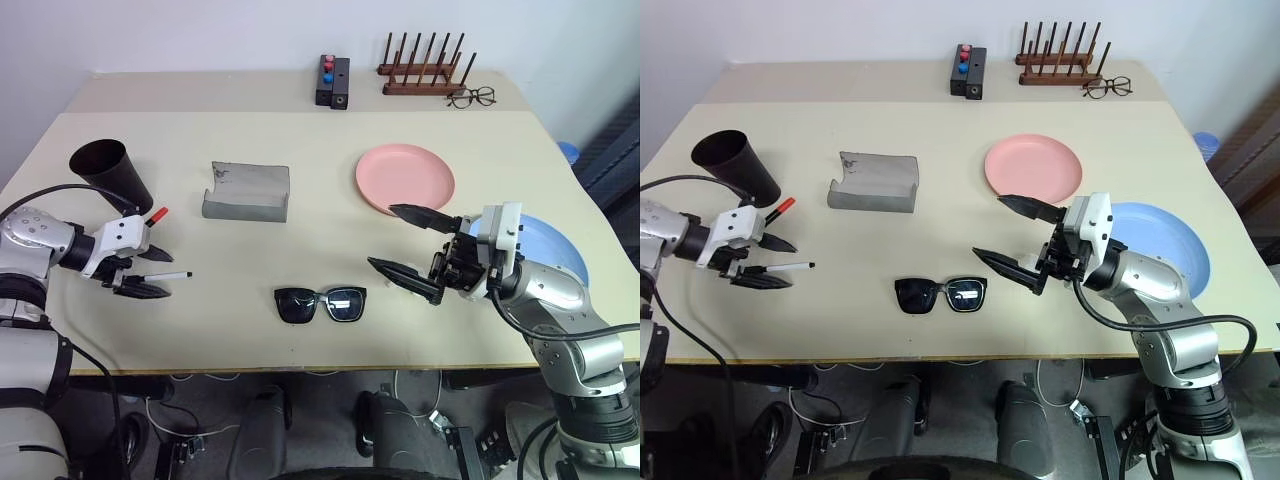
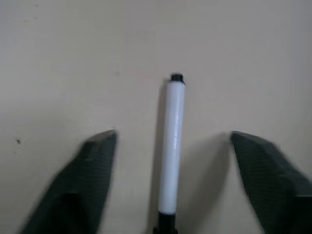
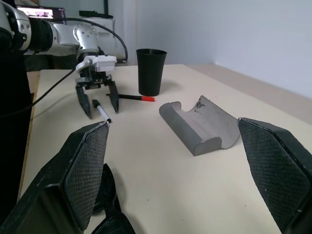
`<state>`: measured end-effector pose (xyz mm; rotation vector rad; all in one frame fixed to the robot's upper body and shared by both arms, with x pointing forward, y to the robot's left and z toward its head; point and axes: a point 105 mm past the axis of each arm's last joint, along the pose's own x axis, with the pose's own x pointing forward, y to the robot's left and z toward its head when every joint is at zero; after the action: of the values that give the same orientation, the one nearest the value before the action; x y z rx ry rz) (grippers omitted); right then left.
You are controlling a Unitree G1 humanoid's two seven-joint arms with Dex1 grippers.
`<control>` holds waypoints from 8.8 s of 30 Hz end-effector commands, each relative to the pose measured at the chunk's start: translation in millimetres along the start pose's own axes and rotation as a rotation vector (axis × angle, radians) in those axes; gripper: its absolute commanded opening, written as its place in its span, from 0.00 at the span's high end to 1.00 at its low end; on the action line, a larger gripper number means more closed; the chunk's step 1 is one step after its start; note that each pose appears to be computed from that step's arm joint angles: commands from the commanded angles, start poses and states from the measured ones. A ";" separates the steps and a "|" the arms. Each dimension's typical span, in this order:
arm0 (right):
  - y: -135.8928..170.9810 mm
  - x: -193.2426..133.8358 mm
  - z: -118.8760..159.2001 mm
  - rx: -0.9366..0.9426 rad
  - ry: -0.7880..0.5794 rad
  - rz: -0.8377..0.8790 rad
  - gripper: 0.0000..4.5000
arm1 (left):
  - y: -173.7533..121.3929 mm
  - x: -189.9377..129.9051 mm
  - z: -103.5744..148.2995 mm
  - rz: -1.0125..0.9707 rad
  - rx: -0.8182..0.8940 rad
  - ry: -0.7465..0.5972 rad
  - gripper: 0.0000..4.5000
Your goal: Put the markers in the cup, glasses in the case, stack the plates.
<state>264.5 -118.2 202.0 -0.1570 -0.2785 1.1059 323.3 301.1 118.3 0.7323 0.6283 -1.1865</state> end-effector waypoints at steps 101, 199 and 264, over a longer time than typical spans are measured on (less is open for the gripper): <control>-23.0 -1.7 25.3 -0.014 -0.038 -0.074 0.04 | 103.5 -140.3 81.6 1.252 -0.255 -1.135 0.02; -30.8 7.4 14.6 0.020 -0.037 -0.069 0.04 | -33.3 -59.9 -20.1 0.238 -0.710 0.118 0.42; -2.9 3.1 20.1 0.059 -0.047 0.078 0.04 | 58.8 -88.7 117.4 0.728 -0.358 -0.629 0.99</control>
<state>266.5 -120.4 208.3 -0.0867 -0.2190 1.1734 363.9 267.0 246.8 0.2139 0.1300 -0.5720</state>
